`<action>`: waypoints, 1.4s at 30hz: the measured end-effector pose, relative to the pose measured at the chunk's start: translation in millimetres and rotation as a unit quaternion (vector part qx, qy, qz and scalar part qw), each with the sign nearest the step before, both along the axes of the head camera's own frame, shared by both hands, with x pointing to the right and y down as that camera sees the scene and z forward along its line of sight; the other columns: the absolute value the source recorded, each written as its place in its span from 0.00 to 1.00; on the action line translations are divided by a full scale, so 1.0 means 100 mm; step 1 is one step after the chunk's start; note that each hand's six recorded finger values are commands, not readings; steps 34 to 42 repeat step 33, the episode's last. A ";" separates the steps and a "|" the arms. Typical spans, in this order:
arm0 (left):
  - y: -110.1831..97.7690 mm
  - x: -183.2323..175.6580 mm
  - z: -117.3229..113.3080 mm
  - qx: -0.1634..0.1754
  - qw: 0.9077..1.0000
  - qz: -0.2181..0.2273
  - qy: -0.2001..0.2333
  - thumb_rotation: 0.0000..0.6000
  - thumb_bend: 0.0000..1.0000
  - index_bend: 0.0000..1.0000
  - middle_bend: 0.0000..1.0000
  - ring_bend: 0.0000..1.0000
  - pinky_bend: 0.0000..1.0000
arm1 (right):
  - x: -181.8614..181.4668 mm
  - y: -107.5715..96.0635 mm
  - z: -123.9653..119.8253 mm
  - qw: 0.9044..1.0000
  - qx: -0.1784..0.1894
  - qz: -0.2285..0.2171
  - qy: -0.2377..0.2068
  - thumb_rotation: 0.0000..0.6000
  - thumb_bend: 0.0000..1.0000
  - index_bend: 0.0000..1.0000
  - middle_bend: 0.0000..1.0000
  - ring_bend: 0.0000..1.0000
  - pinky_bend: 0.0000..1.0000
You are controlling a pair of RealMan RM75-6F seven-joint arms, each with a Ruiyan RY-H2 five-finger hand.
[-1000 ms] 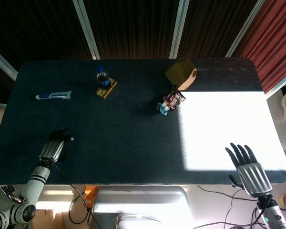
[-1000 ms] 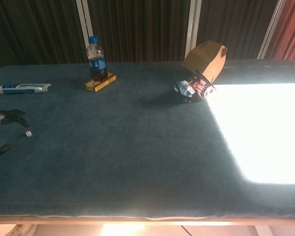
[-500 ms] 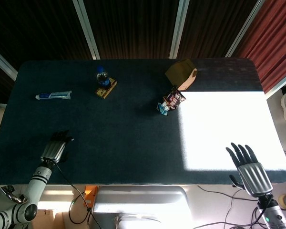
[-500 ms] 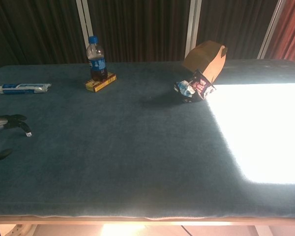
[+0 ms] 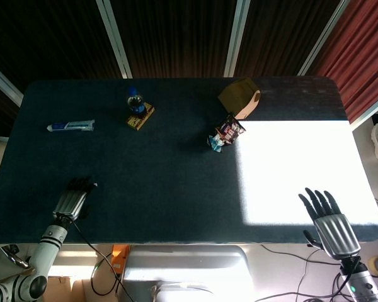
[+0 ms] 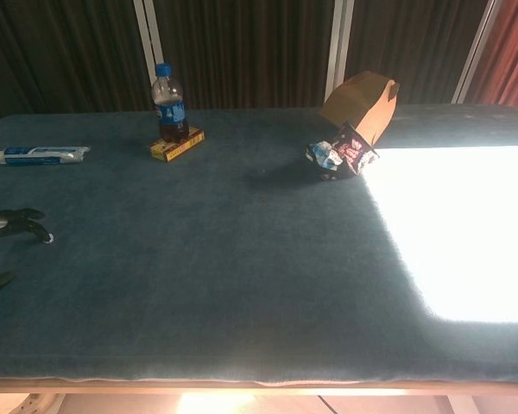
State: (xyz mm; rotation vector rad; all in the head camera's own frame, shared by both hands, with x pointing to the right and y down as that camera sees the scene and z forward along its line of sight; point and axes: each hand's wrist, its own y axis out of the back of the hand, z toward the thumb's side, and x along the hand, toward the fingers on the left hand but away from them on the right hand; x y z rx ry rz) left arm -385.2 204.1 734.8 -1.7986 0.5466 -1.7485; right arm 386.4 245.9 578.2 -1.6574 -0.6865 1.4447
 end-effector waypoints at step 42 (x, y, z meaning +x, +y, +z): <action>1.06 -0.62 -1.57 0.186 0.978 -0.022 0.093 1.00 0.44 0.00 0.00 0.00 0.05 | 0.00 0.03 0.02 1.000 0.002 -0.001 0.011 1.00 0.22 0.00 0.00 0.00 0.00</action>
